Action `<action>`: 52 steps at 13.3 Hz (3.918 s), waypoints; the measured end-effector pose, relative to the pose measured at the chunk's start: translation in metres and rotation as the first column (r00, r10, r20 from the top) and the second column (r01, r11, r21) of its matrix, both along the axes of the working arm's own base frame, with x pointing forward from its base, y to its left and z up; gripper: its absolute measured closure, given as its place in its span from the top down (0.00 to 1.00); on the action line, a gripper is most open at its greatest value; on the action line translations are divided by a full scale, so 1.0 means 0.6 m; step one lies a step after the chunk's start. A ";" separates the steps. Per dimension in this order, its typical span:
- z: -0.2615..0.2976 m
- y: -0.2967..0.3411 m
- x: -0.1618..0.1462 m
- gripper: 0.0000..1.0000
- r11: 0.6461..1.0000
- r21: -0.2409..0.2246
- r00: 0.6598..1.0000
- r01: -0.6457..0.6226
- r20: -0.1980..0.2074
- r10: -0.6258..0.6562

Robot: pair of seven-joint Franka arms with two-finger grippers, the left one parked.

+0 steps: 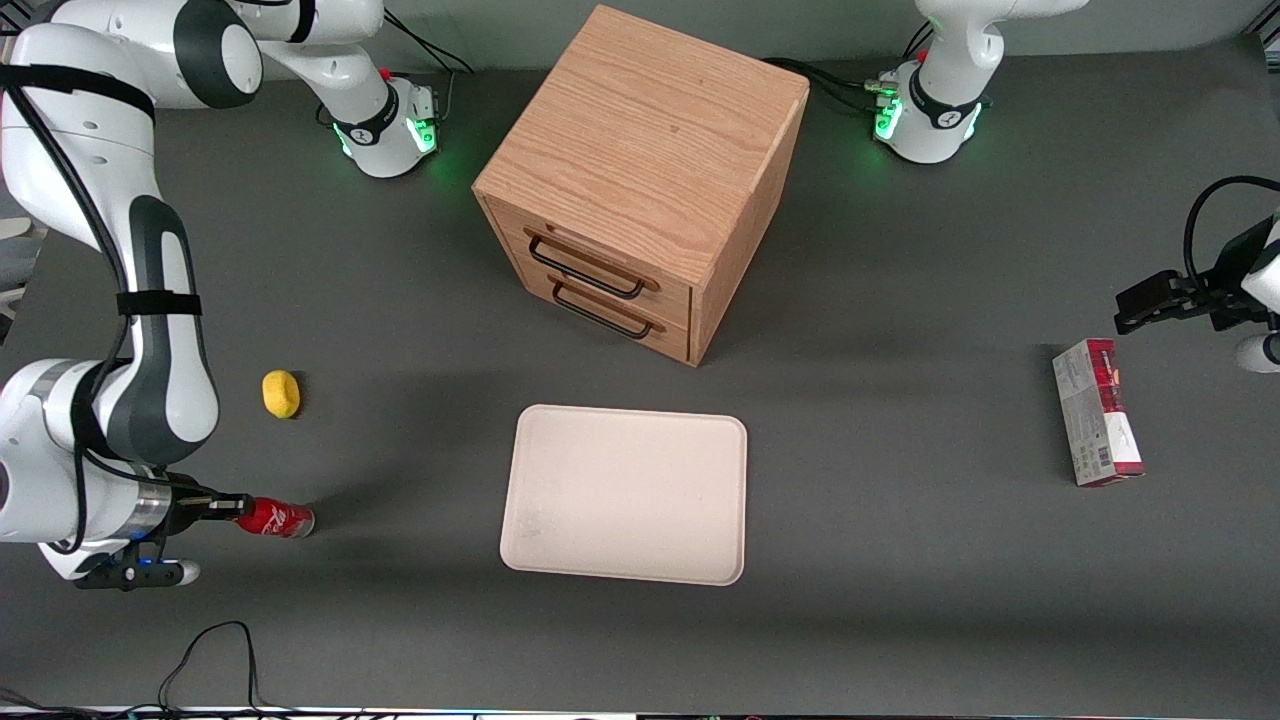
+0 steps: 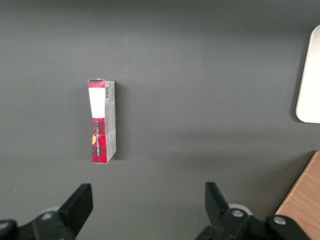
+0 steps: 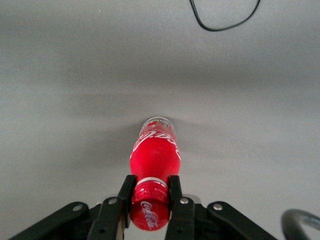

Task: Place coke bottle on tray

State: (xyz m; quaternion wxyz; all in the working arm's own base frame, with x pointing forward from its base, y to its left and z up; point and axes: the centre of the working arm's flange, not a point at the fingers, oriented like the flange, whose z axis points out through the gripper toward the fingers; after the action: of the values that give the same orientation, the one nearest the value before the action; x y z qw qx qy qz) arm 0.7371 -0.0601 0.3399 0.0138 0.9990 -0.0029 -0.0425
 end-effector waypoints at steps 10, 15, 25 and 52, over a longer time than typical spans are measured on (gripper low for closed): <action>0.370 0.018 -0.129 0.32 0.999 0.027 0.987 0.018 -0.159 -0.013; 0.378 0.081 -0.131 0.32 0.999 0.007 0.986 0.042 -0.162 -0.040; 0.227 0.557 -0.085 0.32 0.929 0.055 0.929 0.366 0.035 -0.368; 0.010 0.602 -0.016 1.00 0.889 0.058 0.879 0.455 0.129 -0.459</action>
State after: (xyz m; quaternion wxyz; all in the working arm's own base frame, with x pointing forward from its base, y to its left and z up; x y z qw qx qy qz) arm 0.7278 0.3012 0.3457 -0.0100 0.9707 -0.2386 0.0251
